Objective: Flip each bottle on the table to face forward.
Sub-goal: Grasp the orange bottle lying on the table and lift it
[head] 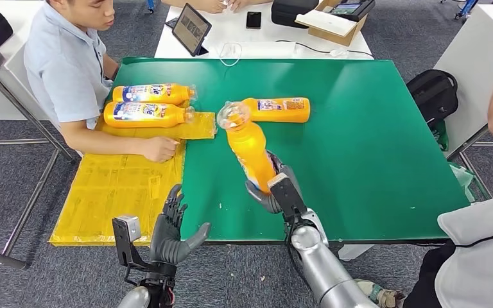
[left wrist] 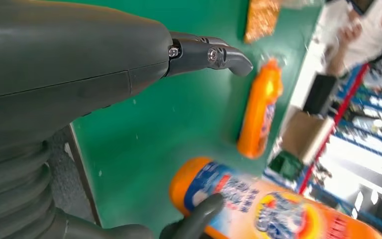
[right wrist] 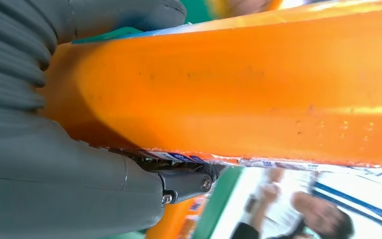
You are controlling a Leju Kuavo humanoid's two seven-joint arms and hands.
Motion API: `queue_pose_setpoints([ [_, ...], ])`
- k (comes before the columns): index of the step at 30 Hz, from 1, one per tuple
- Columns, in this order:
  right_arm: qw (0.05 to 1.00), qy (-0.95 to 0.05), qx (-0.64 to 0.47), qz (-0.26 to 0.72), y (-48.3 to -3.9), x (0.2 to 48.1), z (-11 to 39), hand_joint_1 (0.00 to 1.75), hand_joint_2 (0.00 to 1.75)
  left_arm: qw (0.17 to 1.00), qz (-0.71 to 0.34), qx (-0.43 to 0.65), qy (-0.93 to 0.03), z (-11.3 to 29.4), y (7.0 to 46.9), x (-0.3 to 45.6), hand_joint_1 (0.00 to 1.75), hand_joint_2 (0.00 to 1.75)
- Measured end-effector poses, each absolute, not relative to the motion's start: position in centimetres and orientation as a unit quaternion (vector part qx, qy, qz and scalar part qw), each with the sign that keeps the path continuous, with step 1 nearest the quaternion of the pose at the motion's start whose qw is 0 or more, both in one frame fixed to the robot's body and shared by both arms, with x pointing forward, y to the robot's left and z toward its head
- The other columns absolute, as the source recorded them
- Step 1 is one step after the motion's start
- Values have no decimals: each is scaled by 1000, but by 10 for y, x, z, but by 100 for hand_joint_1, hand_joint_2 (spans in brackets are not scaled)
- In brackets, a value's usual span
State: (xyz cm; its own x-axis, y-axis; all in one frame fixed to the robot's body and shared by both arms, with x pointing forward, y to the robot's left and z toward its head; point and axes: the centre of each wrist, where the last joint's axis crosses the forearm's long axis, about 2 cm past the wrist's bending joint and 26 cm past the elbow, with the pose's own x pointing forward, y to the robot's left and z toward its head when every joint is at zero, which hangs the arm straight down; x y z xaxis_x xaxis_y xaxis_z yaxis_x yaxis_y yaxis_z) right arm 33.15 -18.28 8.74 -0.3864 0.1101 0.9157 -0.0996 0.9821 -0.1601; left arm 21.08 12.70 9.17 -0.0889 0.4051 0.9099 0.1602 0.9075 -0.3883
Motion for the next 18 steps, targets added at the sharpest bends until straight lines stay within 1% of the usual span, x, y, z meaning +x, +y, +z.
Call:
queue_pose_setpoints([
  [4, 535, -833, 35, 134, -152, 318, 94, 175, 175, 619, 79, -217, -751, 94, 123, 208, 0, 175],
  [10, 520, -818, 115, 216, -99, 289, 79, 175, 175, 587, 76, -236, -771, 106, 121, 210, 0, 175],
  [18, 525, -801, 144, 249, -82, 278, 71, 175, 175, 586, 87, -238, -770, 107, 125, 210, 0, 175],
])
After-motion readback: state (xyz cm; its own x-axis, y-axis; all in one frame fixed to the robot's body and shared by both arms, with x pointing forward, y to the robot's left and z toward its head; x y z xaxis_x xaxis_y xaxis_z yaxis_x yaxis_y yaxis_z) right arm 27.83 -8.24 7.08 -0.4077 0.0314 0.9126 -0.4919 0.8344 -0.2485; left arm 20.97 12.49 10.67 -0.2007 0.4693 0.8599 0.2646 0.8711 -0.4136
